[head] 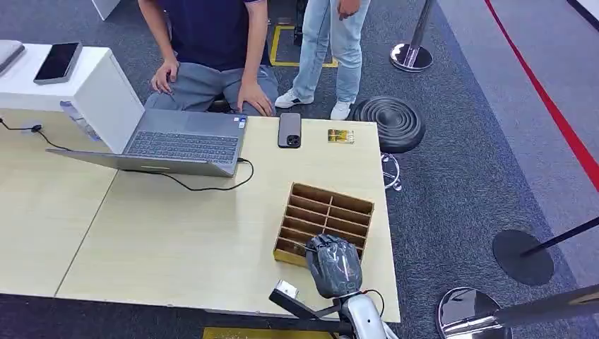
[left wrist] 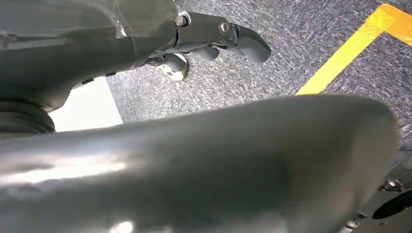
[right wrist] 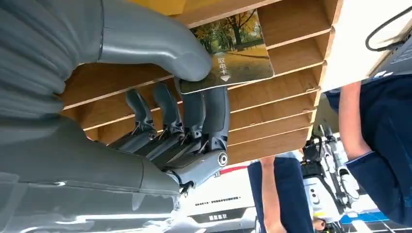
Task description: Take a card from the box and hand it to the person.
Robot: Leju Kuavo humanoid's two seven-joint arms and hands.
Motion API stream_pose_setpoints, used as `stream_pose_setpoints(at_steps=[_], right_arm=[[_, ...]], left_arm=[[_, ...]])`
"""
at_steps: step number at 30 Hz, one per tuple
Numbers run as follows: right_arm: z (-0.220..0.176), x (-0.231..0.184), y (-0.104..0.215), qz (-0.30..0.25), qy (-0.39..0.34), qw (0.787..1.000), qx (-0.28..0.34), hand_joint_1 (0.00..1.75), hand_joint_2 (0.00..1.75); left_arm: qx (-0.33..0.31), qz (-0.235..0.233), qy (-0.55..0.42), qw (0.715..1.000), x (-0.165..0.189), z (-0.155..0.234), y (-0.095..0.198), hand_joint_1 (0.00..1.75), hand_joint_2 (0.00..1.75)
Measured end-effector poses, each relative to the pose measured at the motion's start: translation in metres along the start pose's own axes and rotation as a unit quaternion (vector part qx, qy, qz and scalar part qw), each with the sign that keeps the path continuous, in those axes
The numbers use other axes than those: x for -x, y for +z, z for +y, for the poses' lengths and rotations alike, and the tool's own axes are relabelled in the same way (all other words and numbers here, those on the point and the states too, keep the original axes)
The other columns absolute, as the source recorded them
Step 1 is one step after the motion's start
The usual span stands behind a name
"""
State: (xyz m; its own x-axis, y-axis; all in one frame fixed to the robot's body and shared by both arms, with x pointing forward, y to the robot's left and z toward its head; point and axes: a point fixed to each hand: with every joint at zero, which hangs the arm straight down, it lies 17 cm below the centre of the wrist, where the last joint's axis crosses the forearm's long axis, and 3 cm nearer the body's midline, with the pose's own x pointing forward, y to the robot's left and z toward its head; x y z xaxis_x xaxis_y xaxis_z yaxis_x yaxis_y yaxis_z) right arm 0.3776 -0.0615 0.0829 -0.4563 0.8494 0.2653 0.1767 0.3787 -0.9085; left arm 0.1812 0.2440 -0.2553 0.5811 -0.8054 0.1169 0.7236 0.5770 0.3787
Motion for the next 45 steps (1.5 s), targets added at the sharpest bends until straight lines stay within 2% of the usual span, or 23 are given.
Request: stream_pose_setpoints(at_steps=[17, 21, 27, 45], right_arm=[[-0.002, 0.000, -0.001, 0.002, -0.008, 1.000, 0.003, 1.45, 1.75], [-0.006, 0.001, -0.003, 0.002, -0.012, 1.000, 0.008, 1.52, 1.75], [-0.015, 0.010, -0.005, 0.016, -0.036, 0.999, 0.021, 1.75, 1.75], [-0.072, 0.050, -0.026, 0.078, -0.113, 0.985, 0.106, 1.75, 1.75]], left_arm=[[0.003, -0.016, 0.001, 1.000, -0.006, -0.002, 0.001, 0.00, 0.00], [0.003, -0.022, 0.001, 1.000, -0.009, -0.002, 0.001, 0.00, 0.00], [-0.001, -0.022, 0.003, 1.000, -0.009, 0.000, 0.000, 0.00, 0.00], [-0.019, -0.019, 0.006, 1.000, -0.008, 0.007, -0.001, 0.00, 0.00]])
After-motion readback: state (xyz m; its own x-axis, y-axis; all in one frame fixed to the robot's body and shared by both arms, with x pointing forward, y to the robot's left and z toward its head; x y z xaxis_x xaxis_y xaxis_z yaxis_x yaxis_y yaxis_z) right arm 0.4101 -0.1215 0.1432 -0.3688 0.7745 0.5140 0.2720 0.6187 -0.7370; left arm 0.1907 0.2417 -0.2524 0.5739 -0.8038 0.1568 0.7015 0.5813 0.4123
